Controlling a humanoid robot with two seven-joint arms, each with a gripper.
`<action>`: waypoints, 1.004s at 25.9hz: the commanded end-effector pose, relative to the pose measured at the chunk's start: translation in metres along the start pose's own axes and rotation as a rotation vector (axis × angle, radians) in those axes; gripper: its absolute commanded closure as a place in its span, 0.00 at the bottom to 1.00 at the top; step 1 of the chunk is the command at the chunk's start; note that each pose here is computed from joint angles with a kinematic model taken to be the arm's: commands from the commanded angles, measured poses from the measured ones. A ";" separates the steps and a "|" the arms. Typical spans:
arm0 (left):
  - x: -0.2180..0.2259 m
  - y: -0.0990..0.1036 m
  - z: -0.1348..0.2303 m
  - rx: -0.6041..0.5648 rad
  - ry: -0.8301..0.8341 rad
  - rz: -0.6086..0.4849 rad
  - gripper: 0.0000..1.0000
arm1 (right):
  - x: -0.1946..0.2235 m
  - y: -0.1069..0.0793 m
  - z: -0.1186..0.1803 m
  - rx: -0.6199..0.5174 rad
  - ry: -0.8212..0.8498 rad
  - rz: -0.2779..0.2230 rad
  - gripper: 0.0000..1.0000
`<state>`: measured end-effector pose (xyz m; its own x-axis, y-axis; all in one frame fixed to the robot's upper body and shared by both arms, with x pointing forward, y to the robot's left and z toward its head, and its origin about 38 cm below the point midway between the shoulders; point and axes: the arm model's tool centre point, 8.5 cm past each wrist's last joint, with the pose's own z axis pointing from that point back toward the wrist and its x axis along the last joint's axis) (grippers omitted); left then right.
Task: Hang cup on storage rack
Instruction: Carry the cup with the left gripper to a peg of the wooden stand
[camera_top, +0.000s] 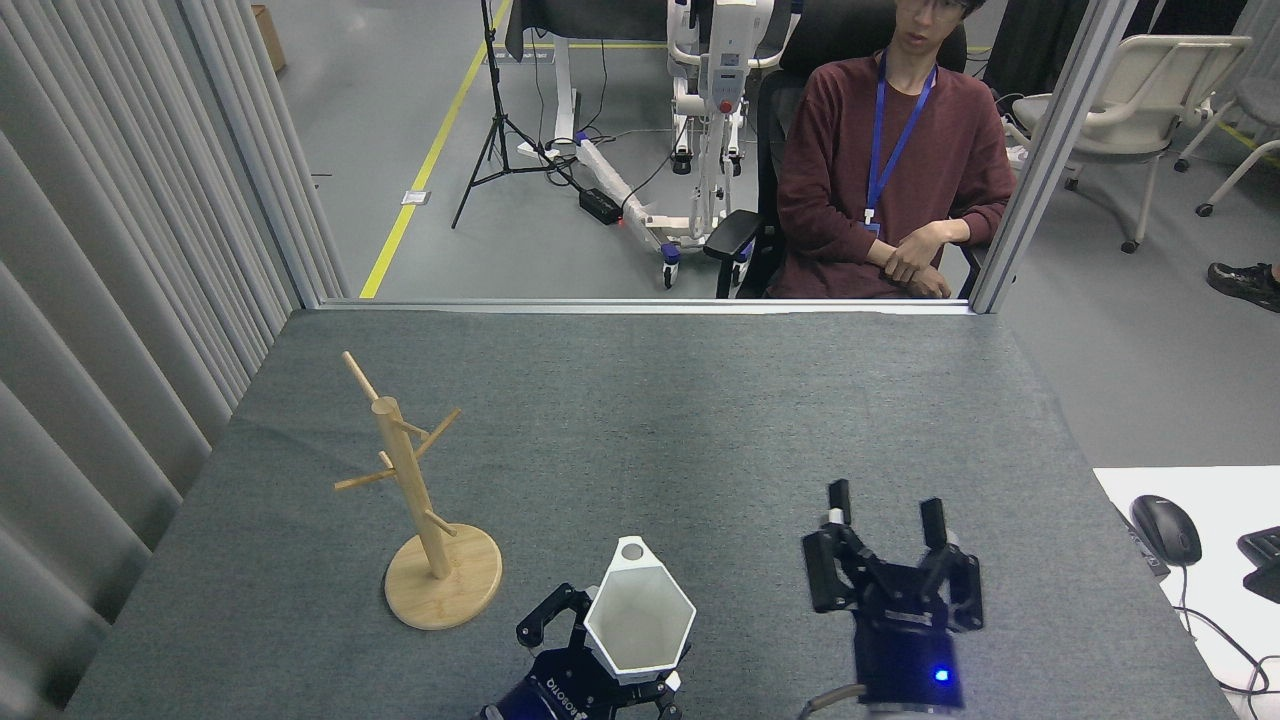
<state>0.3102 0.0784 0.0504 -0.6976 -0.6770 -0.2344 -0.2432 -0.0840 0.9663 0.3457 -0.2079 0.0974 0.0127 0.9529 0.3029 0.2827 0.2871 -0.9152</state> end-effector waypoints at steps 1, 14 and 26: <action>-0.014 -0.003 0.008 -0.010 0.046 -0.007 0.43 | -0.068 0.014 0.032 0.170 -0.061 0.274 0.01; -0.124 0.015 0.140 -0.058 0.481 -0.117 0.43 | -0.098 0.016 0.111 0.262 -0.118 0.290 0.01; -0.176 0.012 0.145 -0.163 0.594 -0.447 0.52 | -0.099 0.018 0.111 0.270 -0.107 0.292 0.01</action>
<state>0.3176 0.3055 0.0864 -0.0732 -0.8484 -0.5243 -0.2663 -0.4899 0.8301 0.2442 -0.2858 0.0224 -0.0520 0.9986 0.0046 0.0277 0.0060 -0.9996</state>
